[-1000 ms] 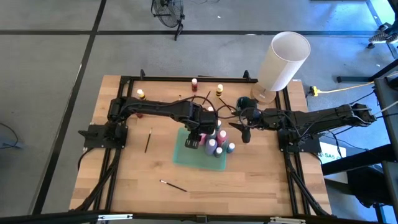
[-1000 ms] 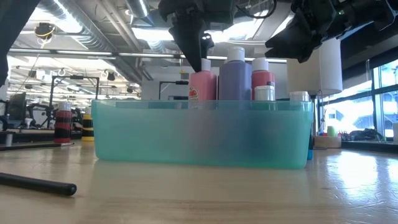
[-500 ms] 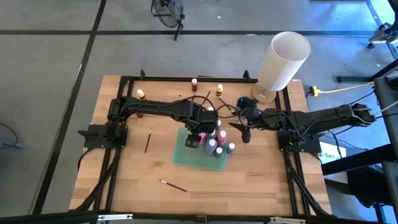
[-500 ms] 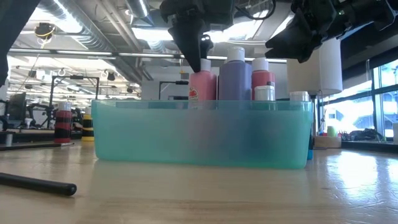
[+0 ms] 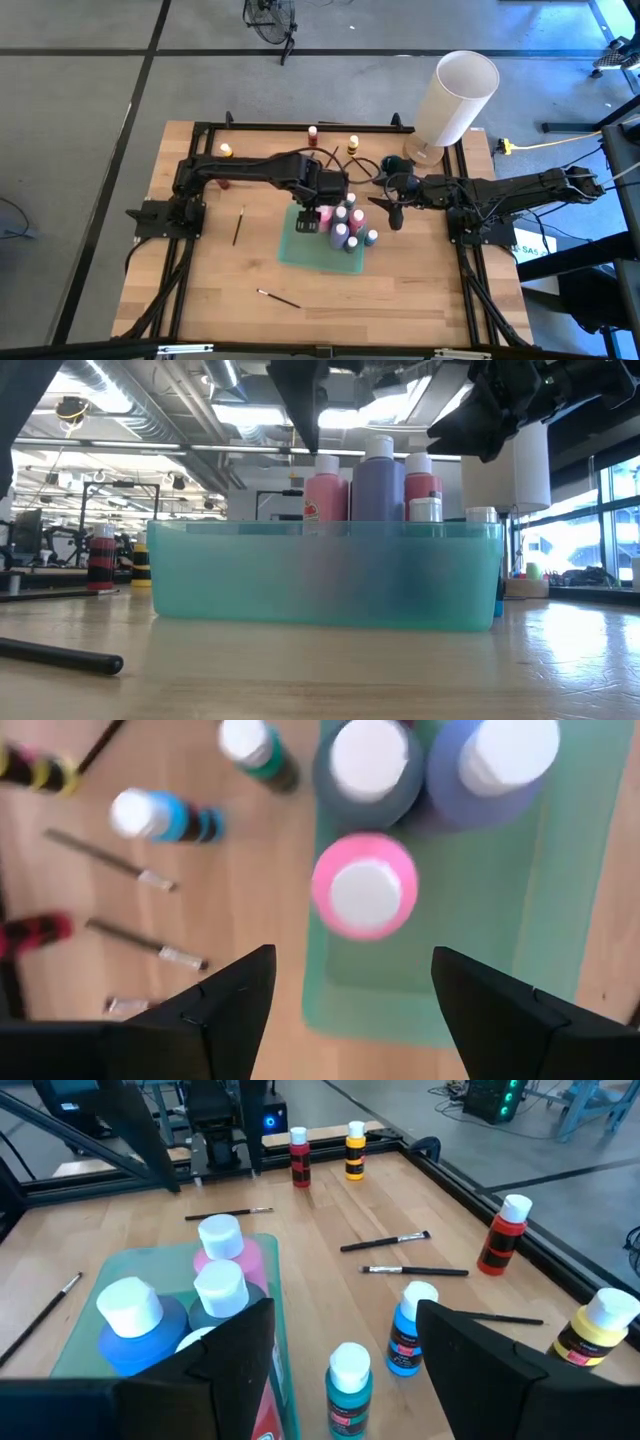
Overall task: Pick & Place Paint Supplies
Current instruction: Put the black eyeshadow brush into the green cup
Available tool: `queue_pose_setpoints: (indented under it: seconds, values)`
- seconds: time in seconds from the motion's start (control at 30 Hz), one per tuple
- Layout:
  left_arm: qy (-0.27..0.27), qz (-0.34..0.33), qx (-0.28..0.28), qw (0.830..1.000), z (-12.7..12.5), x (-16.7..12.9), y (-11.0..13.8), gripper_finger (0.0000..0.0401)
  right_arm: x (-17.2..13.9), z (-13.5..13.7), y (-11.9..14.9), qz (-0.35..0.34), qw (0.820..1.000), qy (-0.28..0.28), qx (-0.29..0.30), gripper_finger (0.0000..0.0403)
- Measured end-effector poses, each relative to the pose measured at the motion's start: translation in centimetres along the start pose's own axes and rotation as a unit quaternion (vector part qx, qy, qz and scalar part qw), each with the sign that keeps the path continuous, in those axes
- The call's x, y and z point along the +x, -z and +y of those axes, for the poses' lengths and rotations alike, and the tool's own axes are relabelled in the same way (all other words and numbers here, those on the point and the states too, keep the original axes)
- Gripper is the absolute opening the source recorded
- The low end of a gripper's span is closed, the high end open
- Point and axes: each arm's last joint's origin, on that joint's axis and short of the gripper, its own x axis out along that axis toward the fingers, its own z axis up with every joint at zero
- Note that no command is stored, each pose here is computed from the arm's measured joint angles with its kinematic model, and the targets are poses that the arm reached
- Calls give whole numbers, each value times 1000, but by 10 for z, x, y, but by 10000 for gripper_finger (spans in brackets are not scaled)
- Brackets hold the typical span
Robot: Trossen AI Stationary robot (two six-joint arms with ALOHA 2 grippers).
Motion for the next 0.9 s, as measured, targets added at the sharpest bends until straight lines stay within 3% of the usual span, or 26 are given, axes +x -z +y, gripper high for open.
queue_pose_setpoints:
  seconds: [0.17,0.4,0.53,0.63,0.8,0.9]
  values:
    - [-35,31,-28,999,-11,-29,10,265,0,-1,3,17,1000,3,0,248]
    - [-43,-32,-30,998,-31,-71,27,265,-1,1,12,70,996,-36,50,248]
    - [-44,-73,-30,996,-35,-102,46,265,-1,2,11,65,995,-39,64,248]
    - [-75,-115,-35,990,-34,-129,64,265,-1,3,8,50,995,-43,73,248]
    - [-158,-179,-54,969,-28,-165,92,265,0,2,5,31,998,-37,36,248]
    - [-147,-205,-80,964,-23,-181,107,265,0,2,4,22,999,-26,1,248]
